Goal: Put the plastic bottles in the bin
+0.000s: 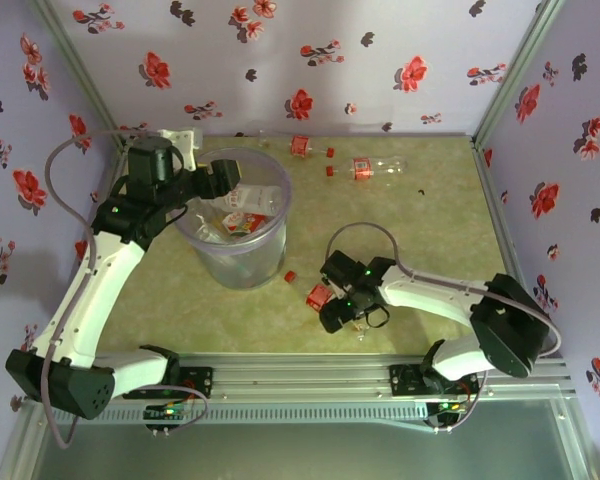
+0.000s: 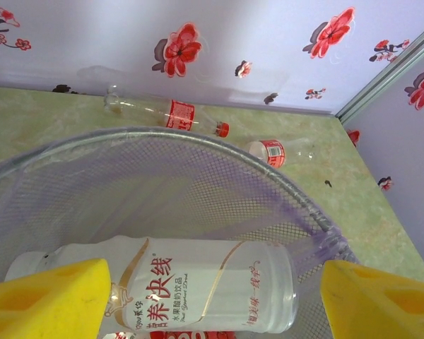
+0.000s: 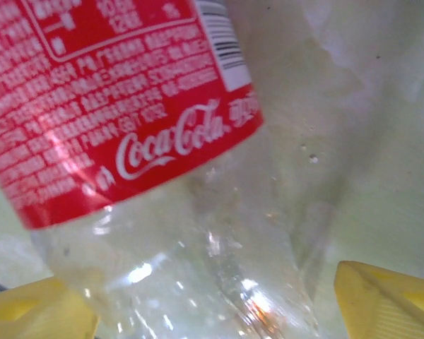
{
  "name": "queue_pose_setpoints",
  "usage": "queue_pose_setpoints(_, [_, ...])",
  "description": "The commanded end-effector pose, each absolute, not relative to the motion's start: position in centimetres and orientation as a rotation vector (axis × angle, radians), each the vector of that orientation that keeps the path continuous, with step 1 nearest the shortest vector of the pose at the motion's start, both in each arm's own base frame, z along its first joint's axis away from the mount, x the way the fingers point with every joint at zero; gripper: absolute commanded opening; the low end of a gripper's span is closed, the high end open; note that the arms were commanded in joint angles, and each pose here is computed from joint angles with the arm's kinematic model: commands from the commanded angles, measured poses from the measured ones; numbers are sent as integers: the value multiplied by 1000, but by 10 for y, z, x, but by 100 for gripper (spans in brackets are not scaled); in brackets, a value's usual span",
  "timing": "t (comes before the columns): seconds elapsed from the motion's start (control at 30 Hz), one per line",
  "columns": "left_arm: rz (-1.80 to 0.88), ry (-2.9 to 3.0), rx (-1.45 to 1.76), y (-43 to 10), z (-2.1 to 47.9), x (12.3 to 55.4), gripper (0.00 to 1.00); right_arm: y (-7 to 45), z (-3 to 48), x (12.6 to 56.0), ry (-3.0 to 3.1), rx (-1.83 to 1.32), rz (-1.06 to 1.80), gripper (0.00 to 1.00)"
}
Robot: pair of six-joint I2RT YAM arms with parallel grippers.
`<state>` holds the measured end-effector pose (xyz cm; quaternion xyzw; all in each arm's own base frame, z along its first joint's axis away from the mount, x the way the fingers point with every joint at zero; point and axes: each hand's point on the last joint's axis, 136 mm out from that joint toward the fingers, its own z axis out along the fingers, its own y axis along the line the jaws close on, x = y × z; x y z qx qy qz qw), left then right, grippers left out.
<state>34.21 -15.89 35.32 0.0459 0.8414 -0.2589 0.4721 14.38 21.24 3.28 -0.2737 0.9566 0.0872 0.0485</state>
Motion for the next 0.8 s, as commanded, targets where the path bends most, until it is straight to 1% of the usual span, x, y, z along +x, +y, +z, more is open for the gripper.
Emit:
queue_pose_setpoints(0.0, [-665, 2016, 115, -162, 363, 342, 79, 214, 24, 150, 2900, -813, 224, 82])
queue_pose_setpoints(0.2, [-695, 2011, 110, -166, 363, 344, 79, 216, 33, 163, 2838, -828, 186, 69])
queue_pose_setpoints(0.27, [-704, 2008, 111, -168, 363, 344, 80, 215, 36, 165, 2830, -851, 167, 61])
queue_pose_setpoints(0.3, [-710, 2005, 112, -168, 365, 344, 80, 214, 37, 166, 2827, -860, 150, 59])
queue_pose_setpoints(0.47, [-740, 1991, 119, -173, 369, 345, 80, 208, 54, 174, 2794, -849, 114, 54])
queue_pose_setpoints(0.6, [-792, 1980, 125, -180, 371, 347, 81, 198, 75, 187, 2761, -775, 118, 50])
queue_pose_setpoints(0.7, [-879, 1972, 130, -192, 373, 349, 81, 186, 99, 204, 2701, -687, 107, 43])
queue_pose_setpoints(0.77, [-938, 1962, 139, -200, 375, 351, 81, 181, 122, 219, 2601, -646, 97, 34])
